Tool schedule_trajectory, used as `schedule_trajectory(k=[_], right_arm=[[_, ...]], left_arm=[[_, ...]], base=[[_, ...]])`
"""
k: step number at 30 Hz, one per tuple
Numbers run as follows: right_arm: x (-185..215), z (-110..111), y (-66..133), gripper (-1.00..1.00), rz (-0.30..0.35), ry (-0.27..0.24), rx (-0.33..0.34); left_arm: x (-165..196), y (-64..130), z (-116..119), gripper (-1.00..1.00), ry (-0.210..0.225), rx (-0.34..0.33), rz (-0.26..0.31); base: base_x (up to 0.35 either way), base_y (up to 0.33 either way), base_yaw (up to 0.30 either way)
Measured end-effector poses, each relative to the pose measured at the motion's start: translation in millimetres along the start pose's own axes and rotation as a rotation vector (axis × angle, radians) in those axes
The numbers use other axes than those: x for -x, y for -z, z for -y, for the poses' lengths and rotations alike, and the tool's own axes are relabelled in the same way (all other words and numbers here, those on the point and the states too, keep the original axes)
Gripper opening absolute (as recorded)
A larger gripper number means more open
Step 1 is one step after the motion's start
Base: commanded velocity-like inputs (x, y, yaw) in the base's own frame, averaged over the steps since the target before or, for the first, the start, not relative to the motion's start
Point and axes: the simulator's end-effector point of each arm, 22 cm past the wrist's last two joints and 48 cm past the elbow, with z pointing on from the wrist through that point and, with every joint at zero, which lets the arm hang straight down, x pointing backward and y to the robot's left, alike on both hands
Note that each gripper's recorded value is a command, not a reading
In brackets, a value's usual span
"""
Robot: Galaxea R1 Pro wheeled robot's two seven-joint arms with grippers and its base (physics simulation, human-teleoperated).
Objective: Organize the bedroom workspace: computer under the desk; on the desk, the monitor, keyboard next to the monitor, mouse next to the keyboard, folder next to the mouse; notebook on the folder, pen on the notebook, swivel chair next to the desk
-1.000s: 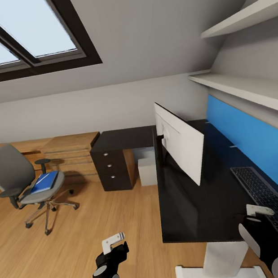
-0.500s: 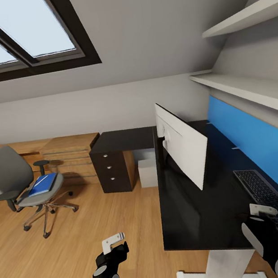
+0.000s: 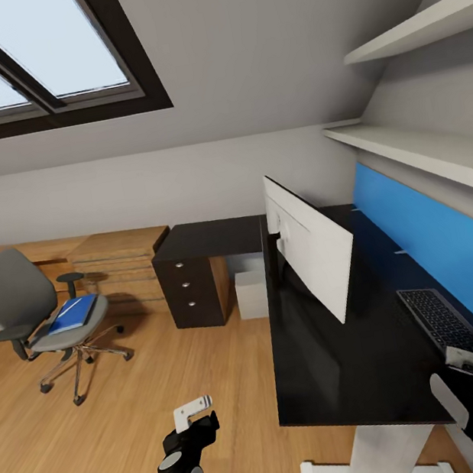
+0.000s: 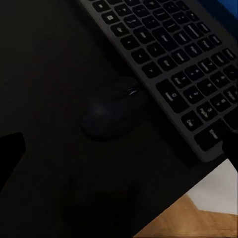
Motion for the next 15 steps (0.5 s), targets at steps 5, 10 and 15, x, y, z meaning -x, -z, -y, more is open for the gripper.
schedule_trajectory(k=[5, 10, 15], right_arm=[[0.3, 2.1, -1.6, 1.00, -0.010, -0.036, 0.010], [0.7, 2.1, -1.6, 1.00, -0.010, -0.038, 0.010], [2.3, 1.5, -0.8, 1.00, -0.007, -0.040, 0.013]], left_arm=[[0.1, 0.0, -0.1, 1.00, -0.001, 0.001, 0.000], [0.1, 0.0, 0.0, 1.00, 0.000, 0.000, 0.000], [0.4, 0.4, -0.1, 1.00, 0.000, 0.000, 0.002]], base=[[0.000, 0.000, 0.000], [0.006, 0.000, 0.000], [0.192, 0.000, 0.000]])
